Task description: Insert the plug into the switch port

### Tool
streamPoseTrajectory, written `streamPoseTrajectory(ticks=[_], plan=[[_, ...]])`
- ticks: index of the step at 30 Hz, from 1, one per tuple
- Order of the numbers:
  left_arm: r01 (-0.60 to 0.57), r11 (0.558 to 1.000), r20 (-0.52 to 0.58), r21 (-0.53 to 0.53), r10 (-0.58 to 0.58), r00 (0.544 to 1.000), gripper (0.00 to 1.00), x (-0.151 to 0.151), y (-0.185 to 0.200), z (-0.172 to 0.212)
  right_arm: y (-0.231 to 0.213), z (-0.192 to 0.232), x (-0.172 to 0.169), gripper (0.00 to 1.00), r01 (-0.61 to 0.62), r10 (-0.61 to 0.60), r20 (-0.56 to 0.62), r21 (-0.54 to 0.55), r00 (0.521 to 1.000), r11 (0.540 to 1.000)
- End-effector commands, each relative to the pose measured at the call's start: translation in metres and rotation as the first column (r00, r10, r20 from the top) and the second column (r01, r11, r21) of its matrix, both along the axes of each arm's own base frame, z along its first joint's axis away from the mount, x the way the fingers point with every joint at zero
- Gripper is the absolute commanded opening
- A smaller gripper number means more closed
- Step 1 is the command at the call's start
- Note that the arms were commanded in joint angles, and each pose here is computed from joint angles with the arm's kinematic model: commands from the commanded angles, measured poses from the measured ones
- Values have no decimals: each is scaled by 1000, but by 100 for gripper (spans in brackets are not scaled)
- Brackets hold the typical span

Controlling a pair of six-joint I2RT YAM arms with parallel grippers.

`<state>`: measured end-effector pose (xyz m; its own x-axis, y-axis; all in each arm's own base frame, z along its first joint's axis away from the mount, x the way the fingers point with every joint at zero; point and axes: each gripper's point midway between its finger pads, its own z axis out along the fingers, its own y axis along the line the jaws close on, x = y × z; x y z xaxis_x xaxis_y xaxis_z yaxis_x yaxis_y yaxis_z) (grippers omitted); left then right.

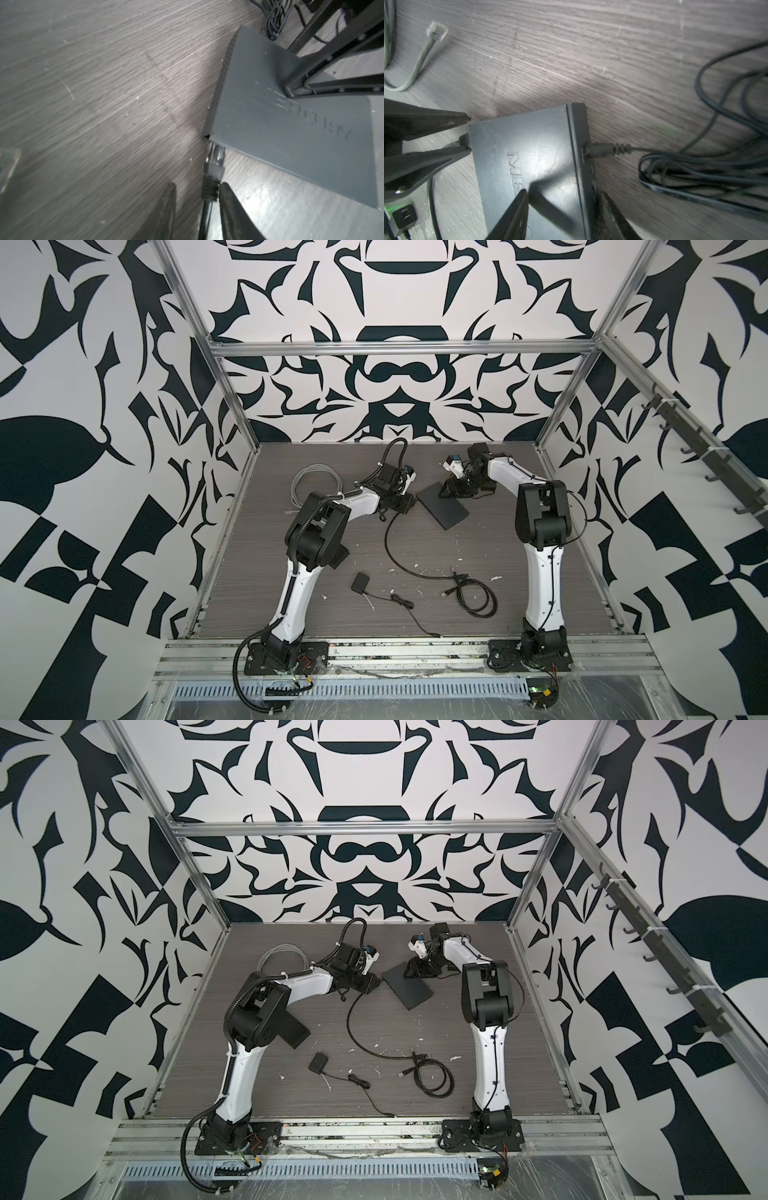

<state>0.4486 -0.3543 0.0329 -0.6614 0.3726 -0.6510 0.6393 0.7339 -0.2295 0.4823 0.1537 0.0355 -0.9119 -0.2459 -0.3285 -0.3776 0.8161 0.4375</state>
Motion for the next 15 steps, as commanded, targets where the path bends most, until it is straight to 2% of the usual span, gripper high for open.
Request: streamPoseTrajectory(ticks=[1,8,15], plan=[[-4,990,-107,138,19,994,38,-19,20,-47,-3,-23,-13,51,-28,24,-63,-64,998,998],[27,988,-82,150,-14,997,37,-12,16,-43,-2,-24,-13,51,-34,29,-68,-65,997,997],[67,988,-108,138,-52,993,28,-15,8,-42,2,-25,-16,50,-57,53,-77,-61,996,996]])
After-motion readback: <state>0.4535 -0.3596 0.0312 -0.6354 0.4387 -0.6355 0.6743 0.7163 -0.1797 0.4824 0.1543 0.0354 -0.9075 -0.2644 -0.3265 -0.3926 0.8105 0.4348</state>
